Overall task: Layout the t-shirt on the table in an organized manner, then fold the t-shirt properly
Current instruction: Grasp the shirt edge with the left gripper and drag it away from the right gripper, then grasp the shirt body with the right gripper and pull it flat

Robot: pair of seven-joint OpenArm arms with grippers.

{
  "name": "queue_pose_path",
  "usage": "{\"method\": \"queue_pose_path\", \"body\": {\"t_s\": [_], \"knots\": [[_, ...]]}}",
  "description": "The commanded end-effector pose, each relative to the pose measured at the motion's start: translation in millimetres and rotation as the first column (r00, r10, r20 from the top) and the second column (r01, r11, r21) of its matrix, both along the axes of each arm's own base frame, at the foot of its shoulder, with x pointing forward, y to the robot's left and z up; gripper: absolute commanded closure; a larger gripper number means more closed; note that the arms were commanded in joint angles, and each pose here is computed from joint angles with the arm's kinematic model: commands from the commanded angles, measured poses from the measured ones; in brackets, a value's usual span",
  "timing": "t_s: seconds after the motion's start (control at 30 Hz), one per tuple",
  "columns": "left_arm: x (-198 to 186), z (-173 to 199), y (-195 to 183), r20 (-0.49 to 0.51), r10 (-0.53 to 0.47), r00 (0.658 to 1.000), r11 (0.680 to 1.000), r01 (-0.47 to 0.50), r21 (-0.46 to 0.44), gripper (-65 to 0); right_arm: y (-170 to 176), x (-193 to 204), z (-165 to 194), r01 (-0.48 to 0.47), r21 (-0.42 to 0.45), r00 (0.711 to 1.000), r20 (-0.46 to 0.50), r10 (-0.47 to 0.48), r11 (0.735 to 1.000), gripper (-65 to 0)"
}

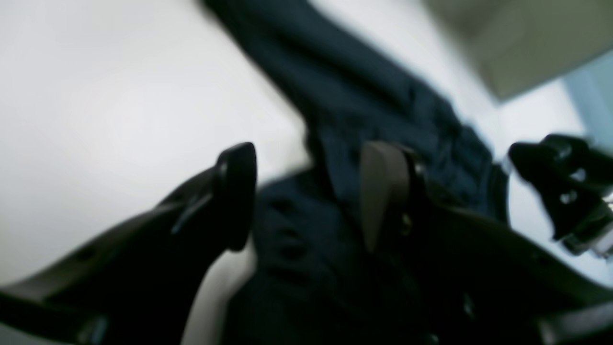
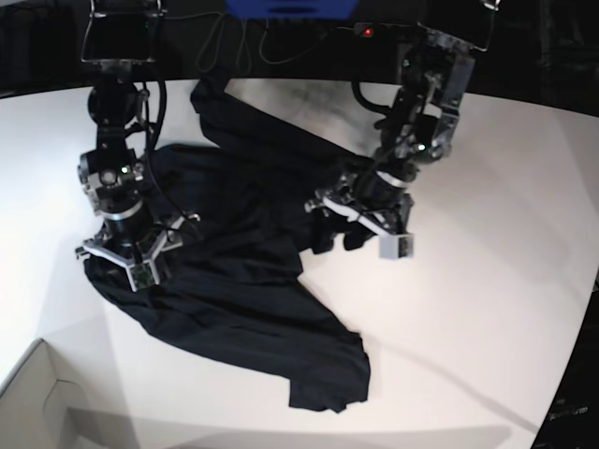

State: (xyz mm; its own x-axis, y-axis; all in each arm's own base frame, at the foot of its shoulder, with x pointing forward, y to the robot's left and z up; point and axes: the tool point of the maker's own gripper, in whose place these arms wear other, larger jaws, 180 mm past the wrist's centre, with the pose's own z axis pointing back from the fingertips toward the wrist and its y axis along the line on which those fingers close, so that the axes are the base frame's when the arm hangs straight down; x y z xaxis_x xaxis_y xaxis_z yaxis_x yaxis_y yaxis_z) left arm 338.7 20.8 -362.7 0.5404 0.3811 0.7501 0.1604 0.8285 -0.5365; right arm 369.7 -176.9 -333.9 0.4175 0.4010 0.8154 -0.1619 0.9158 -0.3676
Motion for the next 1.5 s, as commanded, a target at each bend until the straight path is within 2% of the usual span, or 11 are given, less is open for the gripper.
{"method": "queue_pose_path", "body": {"t_s": [0.0,0.23,0.57,0.63,0.73,0.77,0.97,1.13,1.2,1.33,1.47], "knots": [[12,12,-7,0.043,0.003,0.999,1.0,-0.002,-0.024,-33.7,1,4,17,-0.012,-0.004,0.998,0.059,0.012,1.0,-34.5],[34,-13,-33,-0.032,0.003,0.999,0.999,-0.005,-0.048,-33.7,-4,-22,20,-0.022,-0.043,0.998,0.055,0.024,0.999,-34.5],[59,-33,-68,-0.117,-0.016,0.993,0.997,0.007,-0.075,-32.2,-45,-54,17,0.084,-0.069,0.996,0.036,-0.082,0.994,-34.5],[60,-30,-68,-0.11,-0.018,0.994,0.997,0.01,-0.078,-24.9,-53,-55,18,0.104,-0.073,0.994,0.037,-0.101,0.992,-34.5],[64,-15,-65,-0.071,-0.014,0.997,0.996,0.008,-0.091,-3.8,-62,-57,18,0.127,-0.078,0.992,0.039,-0.124,0.989,-34.5],[61,-15,-61,-0.07,-0.005,0.998,0.996,-0.001,-0.086,0.0,-65,-57,19,0.133,-0.079,0.991,0.041,-0.13,0.988,-34.5],[55,29,-5,0.087,0.024,0.996,0.999,-0.022,-0.027,0.0,-64,-54,21,0.134,-0.071,0.99,0.049,-0.131,0.988,-34.5],[50,69,95,0.204,0.191,0.96,0.98,-0.2,0.021,-0.1,-48,-48,16,0.112,-0.039,0.993,0.043,-0.11,0.993,-34.5],[48,74,140,0.224,0.267,0.937,0.957,-0.285,0.05,-0.1,-47,-49,11,0.111,-0.033,0.993,0.031,-0.11,0.993,-34.5],[33,85,234,0.263,0.415,0.871,0.881,-0.457,0.121,-0.1,-22,-47,2,0.066,0.0,0.998,0.012,-0.066,0.998,-34.4],[17,93,292,0.283,0.502,0.817,0.814,-0.557,0.164,-0.1,-1,-44,1,0.015,0.012,1.0,0.01,-0.015,1.0,-34.4]]}}
